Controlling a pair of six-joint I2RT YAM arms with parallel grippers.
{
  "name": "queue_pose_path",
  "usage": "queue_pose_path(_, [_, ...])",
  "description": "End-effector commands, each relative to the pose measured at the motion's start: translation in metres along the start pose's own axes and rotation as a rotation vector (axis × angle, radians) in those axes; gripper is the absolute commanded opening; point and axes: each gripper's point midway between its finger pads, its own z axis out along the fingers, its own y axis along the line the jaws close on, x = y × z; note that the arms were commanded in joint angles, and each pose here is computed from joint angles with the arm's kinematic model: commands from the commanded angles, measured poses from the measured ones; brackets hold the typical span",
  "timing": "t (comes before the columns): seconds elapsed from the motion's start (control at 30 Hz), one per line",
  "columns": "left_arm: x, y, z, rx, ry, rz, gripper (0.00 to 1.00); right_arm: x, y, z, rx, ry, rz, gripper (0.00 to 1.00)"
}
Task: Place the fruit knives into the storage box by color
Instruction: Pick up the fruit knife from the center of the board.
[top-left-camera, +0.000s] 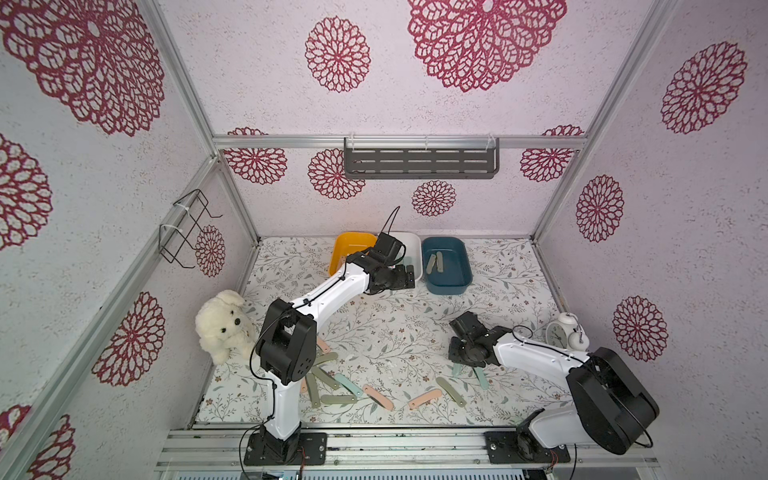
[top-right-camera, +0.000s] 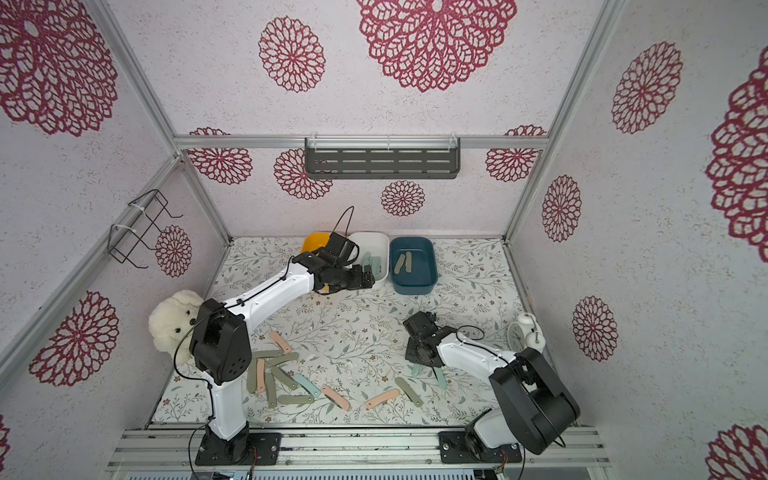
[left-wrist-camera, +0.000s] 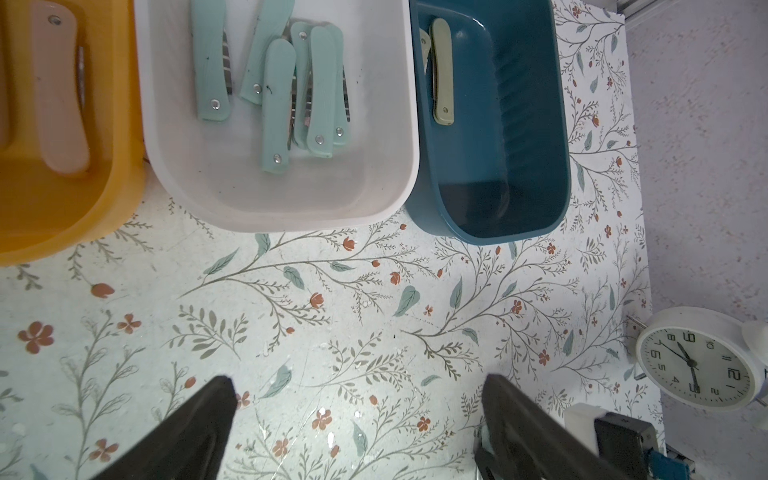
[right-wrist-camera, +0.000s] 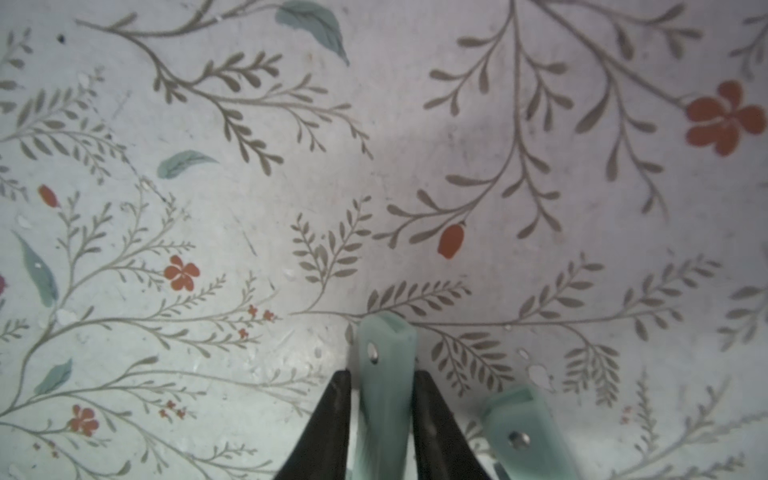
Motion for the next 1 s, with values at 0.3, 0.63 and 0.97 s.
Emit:
queue_pose_path(0.3, [-0.009,0.004,-0.019,0.011,-0.042,-0.002,0.97,0.078,-0.034,-0.005,0.083,0.203,-0.031,0.47])
queue_pose_path(0.63, [-0.01,0.008,-0.024,0.008,-0.054,-0.005,0.97,0.083,-0.034,-0.002,0.121,0.231,-0.052,0.32])
queue_pose_path(0.97, [-0.014,0.014,-0.027,0.016,-0.061,-0.014,0.97,0.086,-0.034,0.0,0.161,0.261,-0.076,0.25])
